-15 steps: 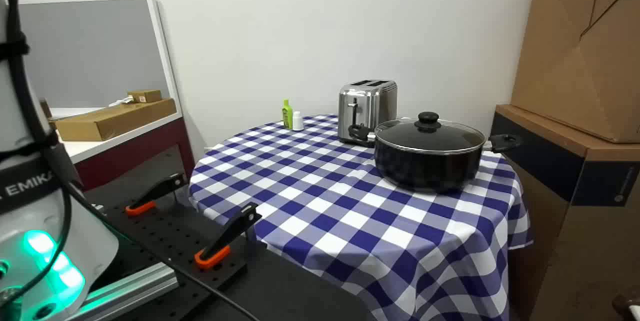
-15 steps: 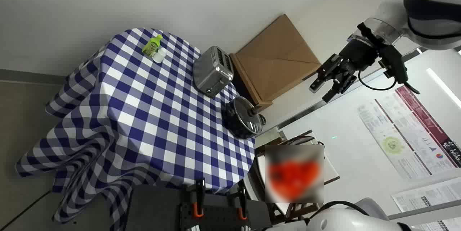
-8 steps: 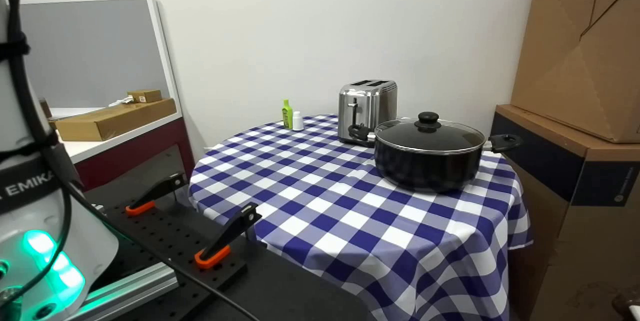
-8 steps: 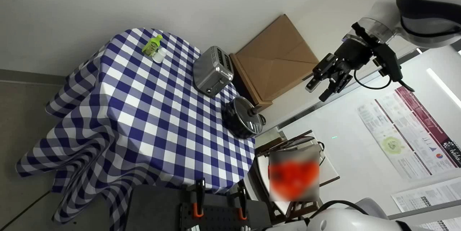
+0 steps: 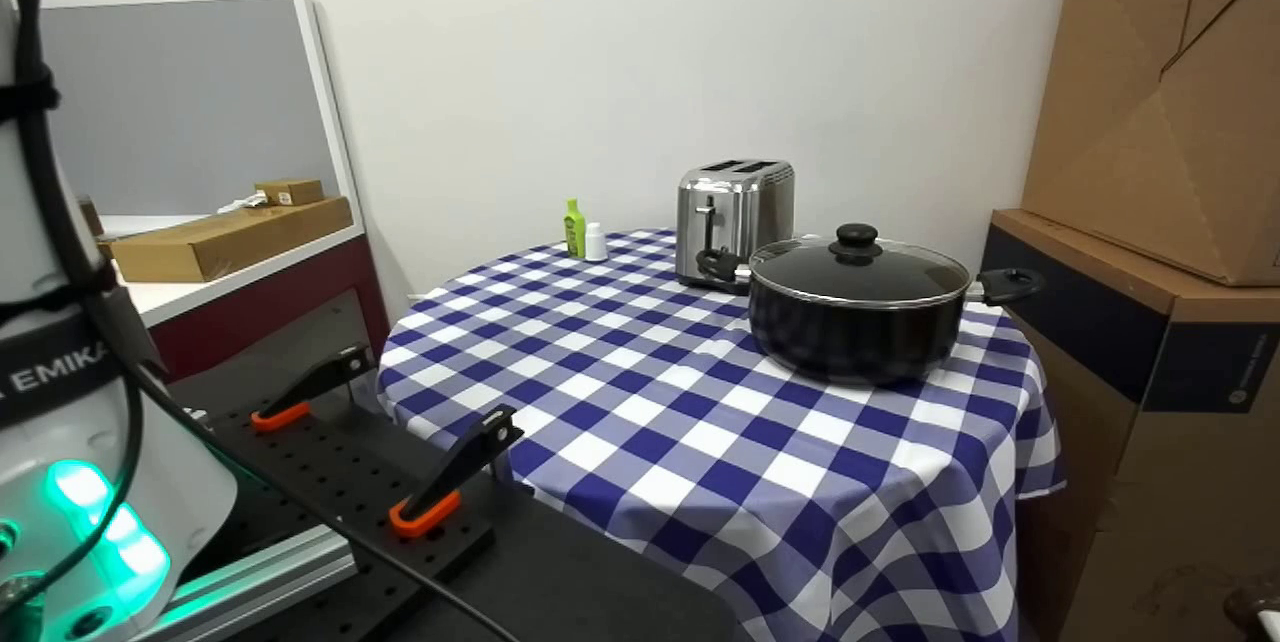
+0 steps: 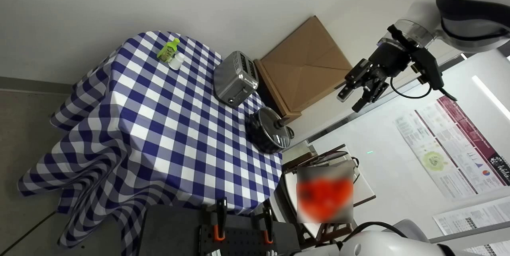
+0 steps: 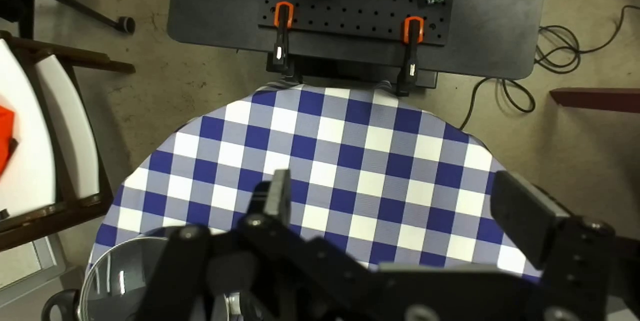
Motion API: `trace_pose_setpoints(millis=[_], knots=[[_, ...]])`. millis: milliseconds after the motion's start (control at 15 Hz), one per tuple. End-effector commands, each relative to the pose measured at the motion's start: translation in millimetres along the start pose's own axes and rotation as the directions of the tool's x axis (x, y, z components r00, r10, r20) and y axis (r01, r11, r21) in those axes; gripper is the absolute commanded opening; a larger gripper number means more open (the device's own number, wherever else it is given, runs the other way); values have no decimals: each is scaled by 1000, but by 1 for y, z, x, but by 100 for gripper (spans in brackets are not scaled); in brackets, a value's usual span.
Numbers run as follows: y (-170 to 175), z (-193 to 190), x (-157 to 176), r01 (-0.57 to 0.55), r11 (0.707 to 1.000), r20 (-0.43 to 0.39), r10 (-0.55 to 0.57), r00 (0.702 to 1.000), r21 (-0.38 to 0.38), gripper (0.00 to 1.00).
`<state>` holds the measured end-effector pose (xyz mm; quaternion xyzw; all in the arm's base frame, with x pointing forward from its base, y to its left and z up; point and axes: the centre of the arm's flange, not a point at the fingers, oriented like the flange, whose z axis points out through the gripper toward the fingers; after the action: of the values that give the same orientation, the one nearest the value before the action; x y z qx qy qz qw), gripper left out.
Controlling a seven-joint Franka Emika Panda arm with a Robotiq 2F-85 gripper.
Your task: Move the yellow bottle and the salt cellar forwards
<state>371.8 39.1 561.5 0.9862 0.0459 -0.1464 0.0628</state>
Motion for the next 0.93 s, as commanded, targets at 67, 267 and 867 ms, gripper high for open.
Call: trace_pose_setpoints(millis=[67,267,867], knots=[[-9,13,29,-62,998,-34,63,997,23,100],[-29,24,103,-129,987,-214,146,966,91,100],[-147,51,276,25,998,-607,13,794,54,100]])
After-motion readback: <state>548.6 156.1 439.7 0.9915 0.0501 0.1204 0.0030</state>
